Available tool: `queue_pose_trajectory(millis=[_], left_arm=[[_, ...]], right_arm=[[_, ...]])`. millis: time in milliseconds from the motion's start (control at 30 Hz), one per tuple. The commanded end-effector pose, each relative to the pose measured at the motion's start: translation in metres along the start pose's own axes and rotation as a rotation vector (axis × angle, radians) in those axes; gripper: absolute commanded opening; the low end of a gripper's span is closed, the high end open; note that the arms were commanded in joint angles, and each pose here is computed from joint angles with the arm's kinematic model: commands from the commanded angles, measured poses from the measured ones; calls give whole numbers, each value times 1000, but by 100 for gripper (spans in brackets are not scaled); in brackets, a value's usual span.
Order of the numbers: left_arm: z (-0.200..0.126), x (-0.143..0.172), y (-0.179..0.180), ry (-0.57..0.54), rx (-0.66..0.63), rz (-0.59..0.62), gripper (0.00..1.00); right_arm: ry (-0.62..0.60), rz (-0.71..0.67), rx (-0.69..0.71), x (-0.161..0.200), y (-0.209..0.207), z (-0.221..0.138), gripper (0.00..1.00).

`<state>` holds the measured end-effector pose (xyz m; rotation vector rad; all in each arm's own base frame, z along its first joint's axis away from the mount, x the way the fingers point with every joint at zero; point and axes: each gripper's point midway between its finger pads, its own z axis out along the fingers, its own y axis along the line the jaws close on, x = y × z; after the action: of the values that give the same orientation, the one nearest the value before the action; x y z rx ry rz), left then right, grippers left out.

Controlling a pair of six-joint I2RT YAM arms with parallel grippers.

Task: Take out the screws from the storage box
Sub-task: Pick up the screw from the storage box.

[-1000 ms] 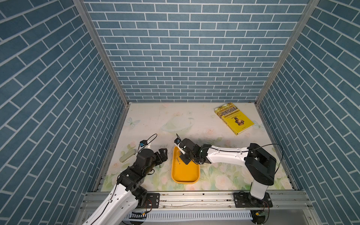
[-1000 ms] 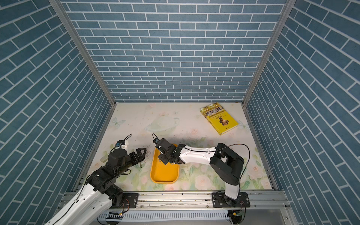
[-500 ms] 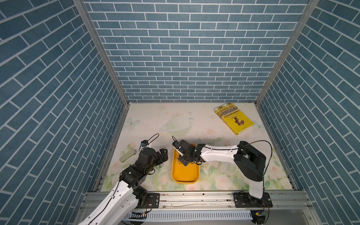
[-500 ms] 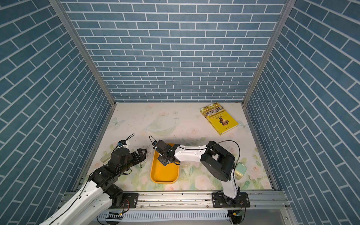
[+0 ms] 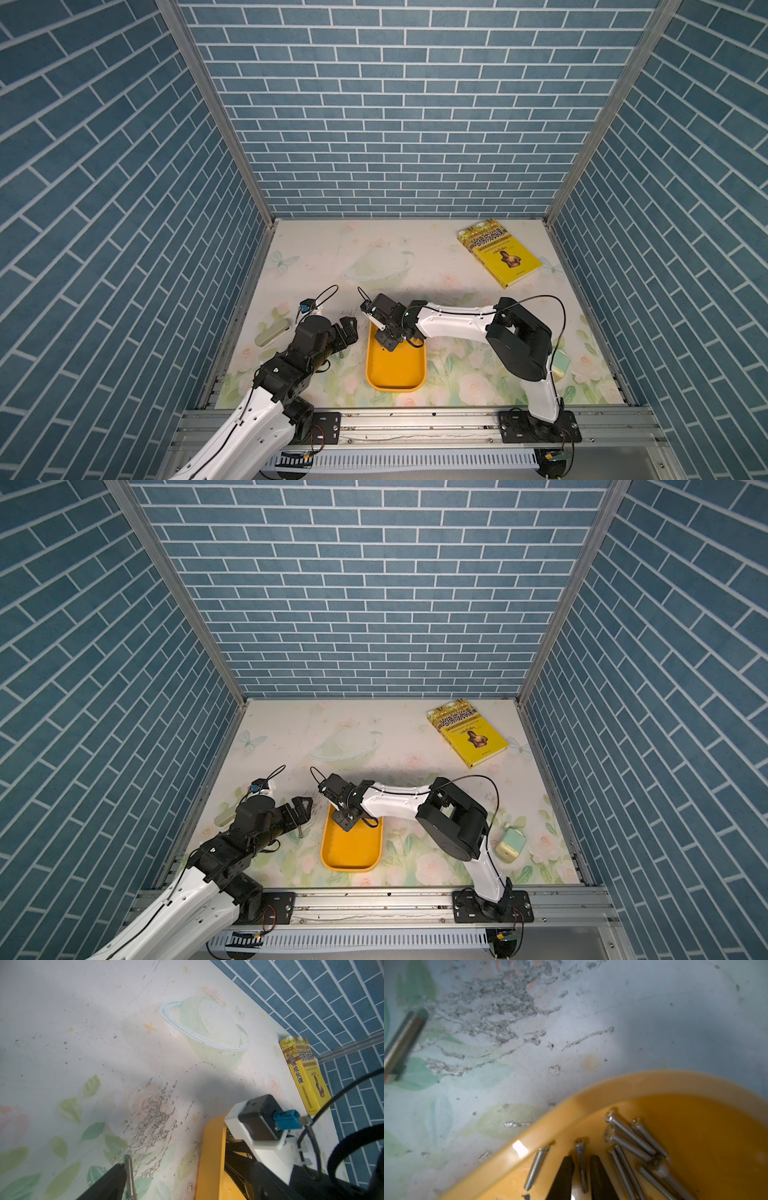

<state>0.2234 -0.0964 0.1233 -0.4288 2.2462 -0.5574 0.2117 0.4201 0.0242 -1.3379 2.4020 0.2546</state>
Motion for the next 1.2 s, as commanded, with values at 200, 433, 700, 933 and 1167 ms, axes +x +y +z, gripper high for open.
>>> queue_pose_trajectory(millis=[200,433,700,933,1167], left_arm=[[0,2,4,9,-10,10,98],[-2,-2,-1,2,1,11,100],[-7,-7,-17,14,51,37,100],[-15,-15,-35,1,106,55,98],[-13,-10,-62,15,127,115,96]], right_arm=[[210,-47,-24,54,-3,15,0],[35,-35,13,6,-13,-11,0],[-194,4,20,-46,-24,-68,0],[-309,64,64,-48,-43,-105,0],[-442,195,134,-17,-81,-150,0]])
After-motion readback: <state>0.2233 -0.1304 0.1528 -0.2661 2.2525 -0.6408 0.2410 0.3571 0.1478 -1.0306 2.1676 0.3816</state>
